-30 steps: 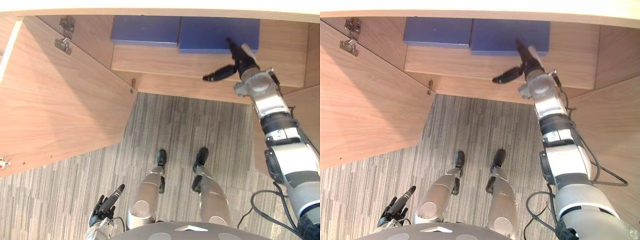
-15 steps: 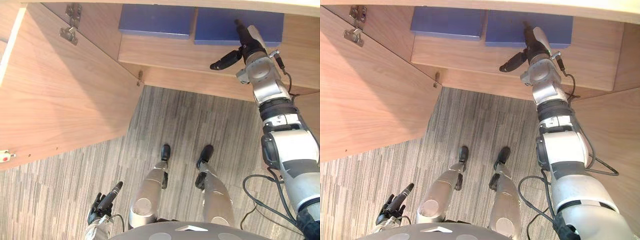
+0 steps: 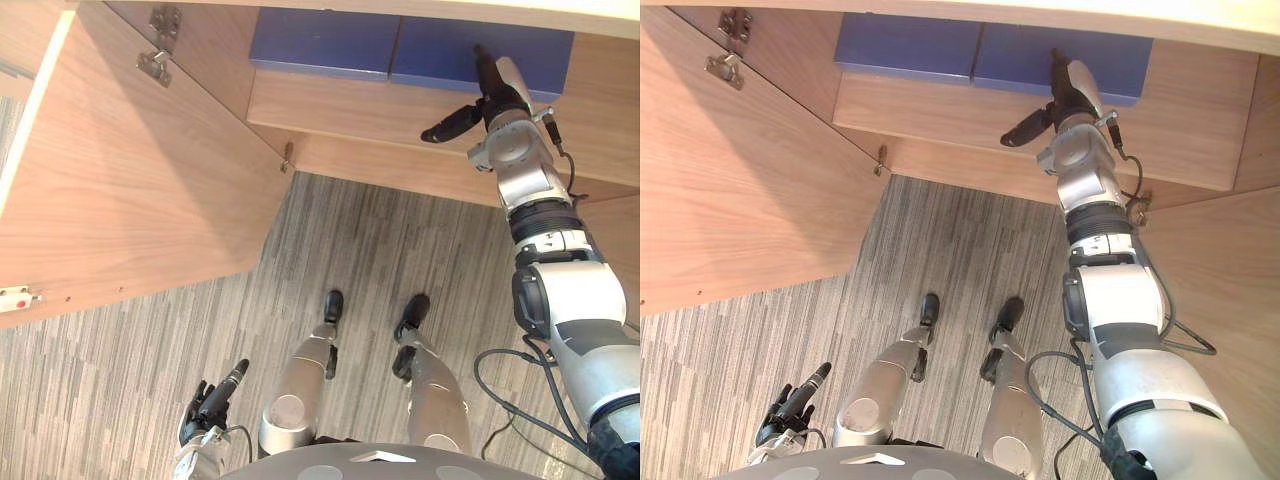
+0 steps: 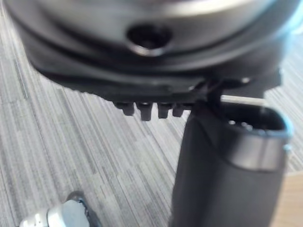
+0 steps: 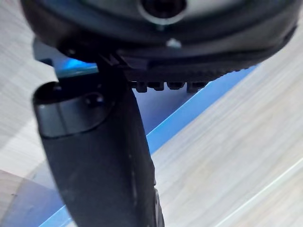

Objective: Walk over to the cabinet, pick up the folder, carry it to the office cabinet, place the folder inside the office cabinet, then close the office cabinet door

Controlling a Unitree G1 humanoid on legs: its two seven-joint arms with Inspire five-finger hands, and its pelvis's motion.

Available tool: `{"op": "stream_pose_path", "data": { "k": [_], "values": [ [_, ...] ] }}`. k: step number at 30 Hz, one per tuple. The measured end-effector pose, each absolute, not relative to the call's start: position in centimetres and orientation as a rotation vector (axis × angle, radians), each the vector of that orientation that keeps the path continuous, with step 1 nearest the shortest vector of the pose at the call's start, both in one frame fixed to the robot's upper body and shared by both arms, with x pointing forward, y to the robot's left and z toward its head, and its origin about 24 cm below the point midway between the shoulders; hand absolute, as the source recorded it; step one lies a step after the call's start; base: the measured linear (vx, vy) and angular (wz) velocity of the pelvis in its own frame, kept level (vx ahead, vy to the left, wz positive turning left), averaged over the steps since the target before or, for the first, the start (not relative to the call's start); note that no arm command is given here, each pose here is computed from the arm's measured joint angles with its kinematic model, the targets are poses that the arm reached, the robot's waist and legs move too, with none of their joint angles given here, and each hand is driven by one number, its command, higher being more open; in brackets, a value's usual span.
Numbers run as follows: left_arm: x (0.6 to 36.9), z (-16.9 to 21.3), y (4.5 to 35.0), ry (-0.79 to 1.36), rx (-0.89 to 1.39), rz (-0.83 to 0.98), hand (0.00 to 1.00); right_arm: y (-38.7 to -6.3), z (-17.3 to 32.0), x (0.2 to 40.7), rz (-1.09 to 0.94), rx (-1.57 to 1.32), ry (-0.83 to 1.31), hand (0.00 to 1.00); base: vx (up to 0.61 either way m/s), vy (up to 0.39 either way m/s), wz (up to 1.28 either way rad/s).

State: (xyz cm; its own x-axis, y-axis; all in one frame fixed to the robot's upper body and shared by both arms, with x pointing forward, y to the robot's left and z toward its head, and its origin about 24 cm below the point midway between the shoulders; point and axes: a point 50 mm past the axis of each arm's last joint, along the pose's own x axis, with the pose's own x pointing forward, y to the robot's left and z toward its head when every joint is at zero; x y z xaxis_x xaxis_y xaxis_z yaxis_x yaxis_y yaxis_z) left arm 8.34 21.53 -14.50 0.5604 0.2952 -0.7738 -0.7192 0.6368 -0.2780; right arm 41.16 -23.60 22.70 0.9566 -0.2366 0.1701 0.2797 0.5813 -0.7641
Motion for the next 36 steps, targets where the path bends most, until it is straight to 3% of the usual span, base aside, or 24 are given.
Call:
{"op": "stream_pose_path", "data": {
  "k": [9, 14, 20, 26, 32, 36],
  "values": [
    [8.6, -14.7, 20.3, 0.779, -0.637, 0.658, 1.0, -27.5, 24.8, 39.1, -0.702, -0.832, -0.105, 1.0, -0.02, 0.006, 0.01],
    [8.1, -15.0, 20.0, 0.816, -0.631, 0.683, 1.0, -27.4, 23.1, 38.4, -0.751, -0.968, -0.093, 1.0, -0.03, -0.015, -0.03],
    [7.4, -15.4, 19.7, 0.854, -0.628, 0.695, 1.0, -23.8, 15.5, 38.1, -0.566, -1.233, -0.004, 1.0, 0.0, -0.007, -0.09],
    [7.1, -15.3, 19.5, 0.87, -0.589, 0.635, 1.0, -21.6, 5.9, 35.3, -0.28, -1.382, 0.157, 1.0, -0.01, 0.027, -0.05],
    [6.5, -15.1, 19.9, 0.888, -0.541, 0.576, 1.0, -19.9, -2.4, 31.3, -0.03, -1.323, 0.425, 1.0, 0.0, 0.058, -0.08],
    [6.5, -15.1, 20.0, 0.906, -0.517, 0.538, 1.0, -18.4, -7.0, 27.5, 0.032, -1.103, 0.605, 1.0, 0.03, 0.057, -0.27]
  ]
}}
